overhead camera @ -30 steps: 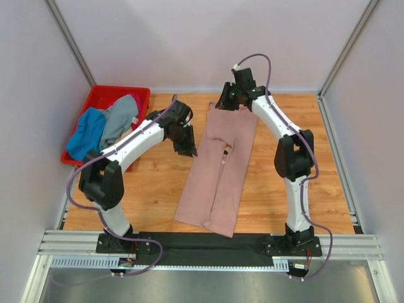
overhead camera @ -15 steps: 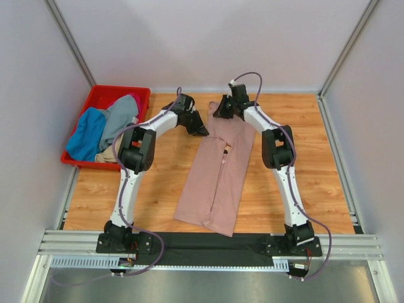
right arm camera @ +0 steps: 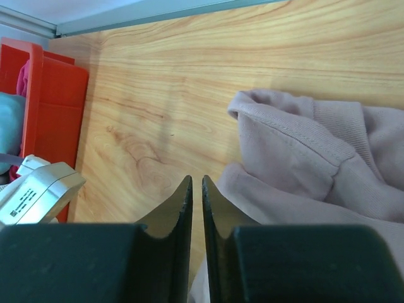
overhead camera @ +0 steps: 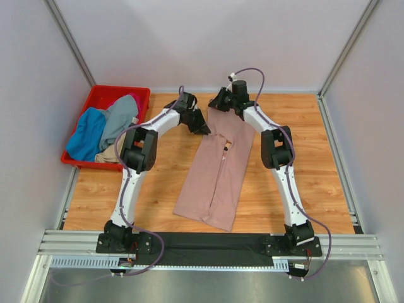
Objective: Fold and stack the t-shirts
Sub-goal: Fold the tshirt
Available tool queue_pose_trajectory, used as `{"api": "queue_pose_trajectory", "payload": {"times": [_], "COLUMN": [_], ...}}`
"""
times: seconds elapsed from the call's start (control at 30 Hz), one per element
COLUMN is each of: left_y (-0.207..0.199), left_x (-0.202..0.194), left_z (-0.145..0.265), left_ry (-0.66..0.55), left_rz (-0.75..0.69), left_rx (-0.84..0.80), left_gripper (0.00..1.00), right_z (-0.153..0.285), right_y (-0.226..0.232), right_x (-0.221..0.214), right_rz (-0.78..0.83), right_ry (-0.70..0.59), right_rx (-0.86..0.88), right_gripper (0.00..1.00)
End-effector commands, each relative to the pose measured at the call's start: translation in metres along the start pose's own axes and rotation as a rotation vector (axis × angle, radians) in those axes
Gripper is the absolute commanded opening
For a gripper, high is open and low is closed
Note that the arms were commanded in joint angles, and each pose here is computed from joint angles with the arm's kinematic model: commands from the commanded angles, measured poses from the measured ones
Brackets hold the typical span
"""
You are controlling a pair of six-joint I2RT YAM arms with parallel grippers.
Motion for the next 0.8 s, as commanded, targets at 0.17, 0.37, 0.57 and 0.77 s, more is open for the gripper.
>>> {"api": "queue_pose_trajectory", "payload": {"times": [0.17,0.37,0.57,0.77], "left_y": [-0.014,0.052,0.118,0.163], "left_x": [0.0,-0.078,-0.161,-0.215], "left_z": [0.135,0.195,0.23,0.238], "left_ry": [-0.185,0.021,0.214,0.36], "left_rz": [-0.161,-0.133,-0.137,-0.057], "left_rx": [0.253,0.438,0.482,0.476], "left_gripper": [0.39,0.44,0.45,0.45], "right_z": [0.097,0.209,0.304,0.374], "right_y": [0.044,0.074,0.106,0.156], "right_x": [0.075,0.013,-0.124,-0.223], "right_rz": [0.016,-0.192,-0.221,-0.299], "right_ry": [-0.032,0.279,0.656,0.678], "right_rx": [-0.116,-0.286,-0.42,-0.407], "right_gripper": [0.35,0.52,0.58,0.59]}}
Point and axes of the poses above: each gripper's point midway between its finger pads, its own z axis back along the fingers, its own y axis along the line the jaws close on, x = y × z, the point moved 4 cm from there along z, back along the fingers, and after that the axes turned 13 degrees about z, right-handed, at the moved point
